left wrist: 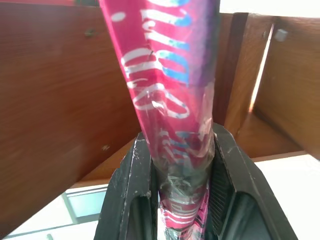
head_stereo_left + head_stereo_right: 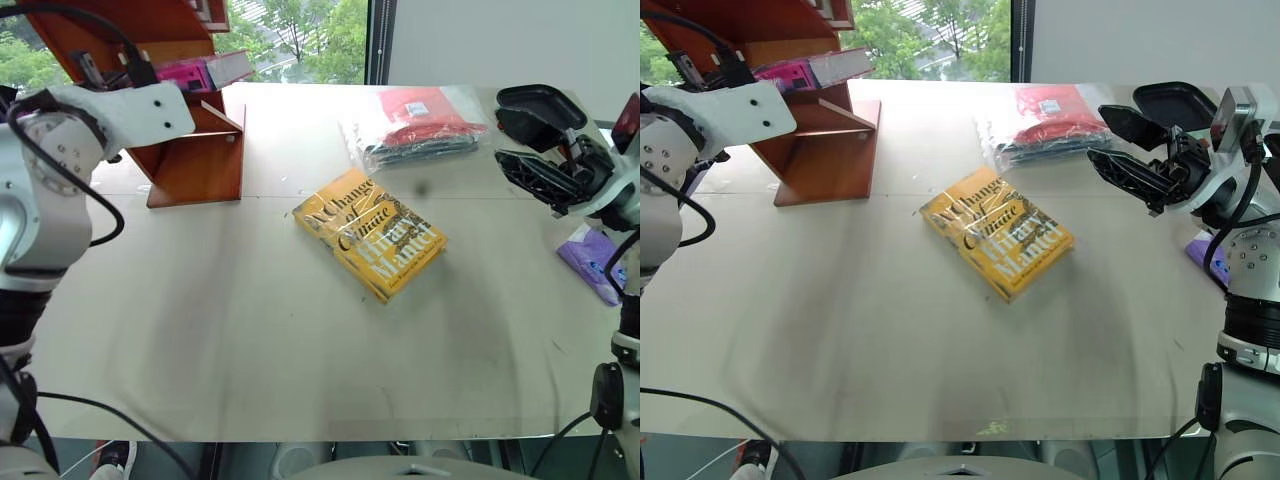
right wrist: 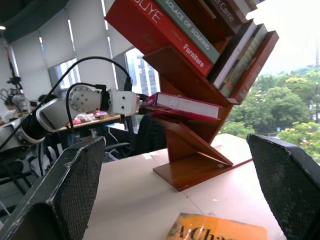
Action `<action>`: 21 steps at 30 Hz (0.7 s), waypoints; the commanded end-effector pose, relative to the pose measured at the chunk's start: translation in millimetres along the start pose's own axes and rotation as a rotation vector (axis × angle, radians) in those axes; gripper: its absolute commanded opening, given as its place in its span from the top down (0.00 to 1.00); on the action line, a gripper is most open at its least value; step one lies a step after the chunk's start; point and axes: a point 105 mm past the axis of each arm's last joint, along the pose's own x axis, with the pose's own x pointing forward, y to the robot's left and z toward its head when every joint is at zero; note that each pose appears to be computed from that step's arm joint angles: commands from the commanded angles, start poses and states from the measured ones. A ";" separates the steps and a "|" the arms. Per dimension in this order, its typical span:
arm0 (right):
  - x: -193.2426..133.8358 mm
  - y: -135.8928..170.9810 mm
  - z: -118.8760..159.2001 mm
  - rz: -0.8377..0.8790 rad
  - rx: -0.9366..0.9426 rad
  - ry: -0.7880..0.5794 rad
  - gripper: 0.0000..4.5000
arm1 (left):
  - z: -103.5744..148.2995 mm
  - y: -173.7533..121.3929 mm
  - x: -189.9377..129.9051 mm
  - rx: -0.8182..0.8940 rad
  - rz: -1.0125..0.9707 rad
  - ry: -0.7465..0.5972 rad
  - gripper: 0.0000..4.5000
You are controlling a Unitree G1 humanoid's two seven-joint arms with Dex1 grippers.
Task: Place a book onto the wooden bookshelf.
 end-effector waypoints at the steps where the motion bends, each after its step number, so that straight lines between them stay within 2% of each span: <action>1: 0.6 8.0 8.2 0.012 -0.066 -0.009 0.00 | -7.0 21.1 2.3 -0.001 0.044 0.046 0.36; 4: -1.4 9.1 7.6 0.002 -0.069 -0.009 0.00 | -10.3 22.4 5.8 -0.033 0.032 0.056 0.04; 5: -2.5 8.9 7.8 -0.005 -0.069 -0.010 0.00 | -10.9 19.3 7.2 -0.044 0.026 0.058 0.01; 9: -5.8 8.7 7.0 -0.020 -0.069 -0.006 0.00 | -9.5 7.5 9.2 -0.066 0.037 0.055 0.01; 13: -8.8 9.3 5.6 -0.030 -0.067 0.001 0.00 | -4.1 -1.7 4.8 -0.159 0.108 0.011 0.01; 15: -16.2 7.8 -0.4 -0.062 -0.077 0.036 0.00 | 7.7 8.4 -12.7 -0.162 0.300 -0.093 0.01; 17: -33.5 -2.5 -9.2 -0.165 -0.101 0.070 0.00 | 24.3 15.4 -39.2 -0.165 0.496 -0.231 0.01; 19: -55.6 -8.2 -24.9 -0.239 -0.122 0.140 0.00 | 25.1 1.9 -56.0 -0.295 0.534 -0.288 0.01; 21: -74.8 -9.6 -41.8 -0.300 -0.118 0.192 0.00 | 17.0 -11.2 -70.4 -0.348 0.546 -0.288 0.01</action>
